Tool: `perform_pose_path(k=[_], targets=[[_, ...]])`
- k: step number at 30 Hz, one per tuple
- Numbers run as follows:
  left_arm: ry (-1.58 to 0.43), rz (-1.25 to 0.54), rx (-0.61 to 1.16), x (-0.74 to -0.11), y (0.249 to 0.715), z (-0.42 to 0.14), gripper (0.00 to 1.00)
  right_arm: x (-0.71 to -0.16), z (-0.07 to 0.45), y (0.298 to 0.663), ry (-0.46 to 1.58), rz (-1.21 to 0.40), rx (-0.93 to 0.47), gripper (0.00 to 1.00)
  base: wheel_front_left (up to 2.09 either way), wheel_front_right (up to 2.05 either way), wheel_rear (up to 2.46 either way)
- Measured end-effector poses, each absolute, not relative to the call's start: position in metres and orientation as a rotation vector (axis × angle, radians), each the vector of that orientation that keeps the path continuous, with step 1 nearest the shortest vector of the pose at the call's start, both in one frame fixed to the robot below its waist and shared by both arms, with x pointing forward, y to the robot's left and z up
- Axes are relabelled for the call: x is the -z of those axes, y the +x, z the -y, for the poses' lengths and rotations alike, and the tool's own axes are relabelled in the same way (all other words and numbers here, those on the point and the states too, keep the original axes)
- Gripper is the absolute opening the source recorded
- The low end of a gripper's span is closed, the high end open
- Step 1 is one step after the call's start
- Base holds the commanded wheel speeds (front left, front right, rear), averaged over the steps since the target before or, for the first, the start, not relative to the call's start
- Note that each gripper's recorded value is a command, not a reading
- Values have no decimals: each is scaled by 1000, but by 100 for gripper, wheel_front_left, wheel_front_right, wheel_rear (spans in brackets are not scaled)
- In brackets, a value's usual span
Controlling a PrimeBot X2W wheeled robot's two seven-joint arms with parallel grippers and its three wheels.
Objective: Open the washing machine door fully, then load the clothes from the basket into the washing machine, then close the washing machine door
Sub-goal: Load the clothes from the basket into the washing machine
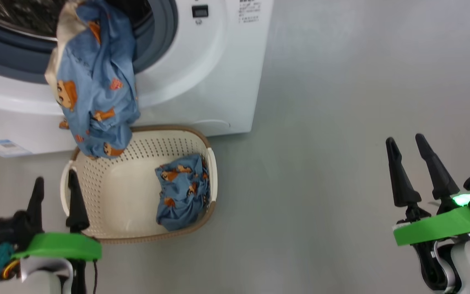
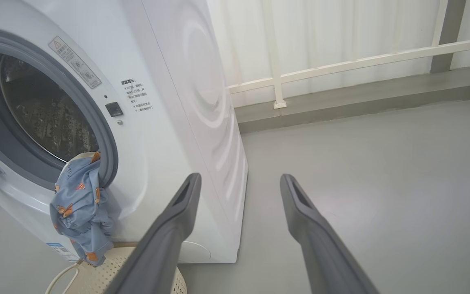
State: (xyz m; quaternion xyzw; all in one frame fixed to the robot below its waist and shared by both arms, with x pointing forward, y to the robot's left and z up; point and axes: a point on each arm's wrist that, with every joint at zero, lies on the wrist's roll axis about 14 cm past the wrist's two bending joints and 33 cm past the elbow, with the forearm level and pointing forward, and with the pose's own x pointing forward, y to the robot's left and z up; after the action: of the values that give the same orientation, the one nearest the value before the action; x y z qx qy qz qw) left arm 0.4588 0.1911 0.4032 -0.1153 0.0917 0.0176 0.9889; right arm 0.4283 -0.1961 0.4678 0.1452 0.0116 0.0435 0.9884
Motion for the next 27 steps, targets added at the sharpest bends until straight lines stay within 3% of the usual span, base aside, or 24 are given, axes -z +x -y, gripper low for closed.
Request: perform_pose_path(k=[12,27], targets=[[-224,-313,15,-350,520,-184,100,-440,191,463,299,-62,-90,100,0,0,0],[-170,-435,86,-300,578,-176,100,-413,203,469,287,-114,-43,100,0,0,0]])
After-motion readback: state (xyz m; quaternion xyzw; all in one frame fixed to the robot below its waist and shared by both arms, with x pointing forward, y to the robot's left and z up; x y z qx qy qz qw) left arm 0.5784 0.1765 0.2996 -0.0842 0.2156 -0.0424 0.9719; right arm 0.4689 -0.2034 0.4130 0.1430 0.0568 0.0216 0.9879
